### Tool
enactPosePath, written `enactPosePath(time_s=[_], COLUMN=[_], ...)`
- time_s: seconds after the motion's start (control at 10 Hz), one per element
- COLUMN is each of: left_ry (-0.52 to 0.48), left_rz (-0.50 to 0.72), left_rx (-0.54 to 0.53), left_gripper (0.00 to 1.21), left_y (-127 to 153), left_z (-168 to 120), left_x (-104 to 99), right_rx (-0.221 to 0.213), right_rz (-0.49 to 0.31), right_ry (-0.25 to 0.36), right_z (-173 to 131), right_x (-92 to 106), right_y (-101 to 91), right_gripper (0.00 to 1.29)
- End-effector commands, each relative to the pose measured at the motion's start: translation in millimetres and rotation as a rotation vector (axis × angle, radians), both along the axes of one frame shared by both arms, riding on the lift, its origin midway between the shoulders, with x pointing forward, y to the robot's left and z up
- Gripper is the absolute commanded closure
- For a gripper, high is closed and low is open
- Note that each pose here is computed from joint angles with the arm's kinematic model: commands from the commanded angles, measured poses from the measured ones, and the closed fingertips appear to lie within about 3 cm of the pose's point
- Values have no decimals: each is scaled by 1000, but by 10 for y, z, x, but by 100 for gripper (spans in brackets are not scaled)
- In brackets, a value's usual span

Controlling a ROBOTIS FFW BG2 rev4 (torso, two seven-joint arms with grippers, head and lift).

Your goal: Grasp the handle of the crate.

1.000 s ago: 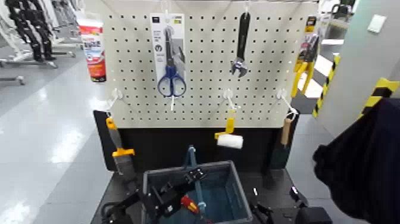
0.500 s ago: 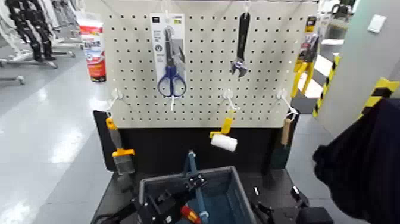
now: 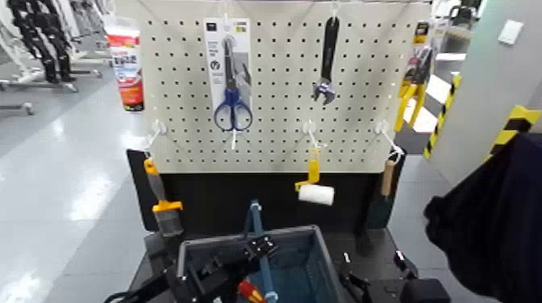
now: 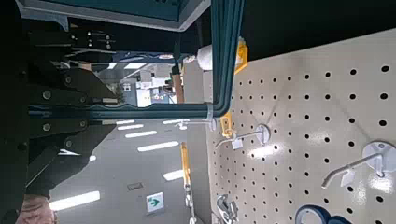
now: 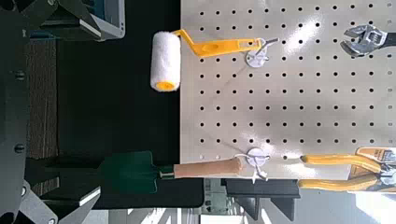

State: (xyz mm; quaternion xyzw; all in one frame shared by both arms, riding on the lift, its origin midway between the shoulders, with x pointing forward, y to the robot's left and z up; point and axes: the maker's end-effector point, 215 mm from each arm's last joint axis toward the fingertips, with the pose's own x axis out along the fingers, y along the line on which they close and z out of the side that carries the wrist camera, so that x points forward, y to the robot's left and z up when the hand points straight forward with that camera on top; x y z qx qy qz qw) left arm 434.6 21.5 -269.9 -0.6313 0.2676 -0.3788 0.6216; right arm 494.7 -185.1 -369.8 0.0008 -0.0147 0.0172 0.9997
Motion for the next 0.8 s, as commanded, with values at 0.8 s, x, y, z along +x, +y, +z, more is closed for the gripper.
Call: enactPosePath(time_s=[0.8], left_ry=[23], left_rz=[-12], left_rx=[-25], left_gripper=[118], left_y=[-29], left_z=[-27], left_x=[-36], right_rx=[-3], right_rz=[-16], right_ry=[-12], right_z=[20], right_x=[-16], right_y=[-29], right_gripper=[14])
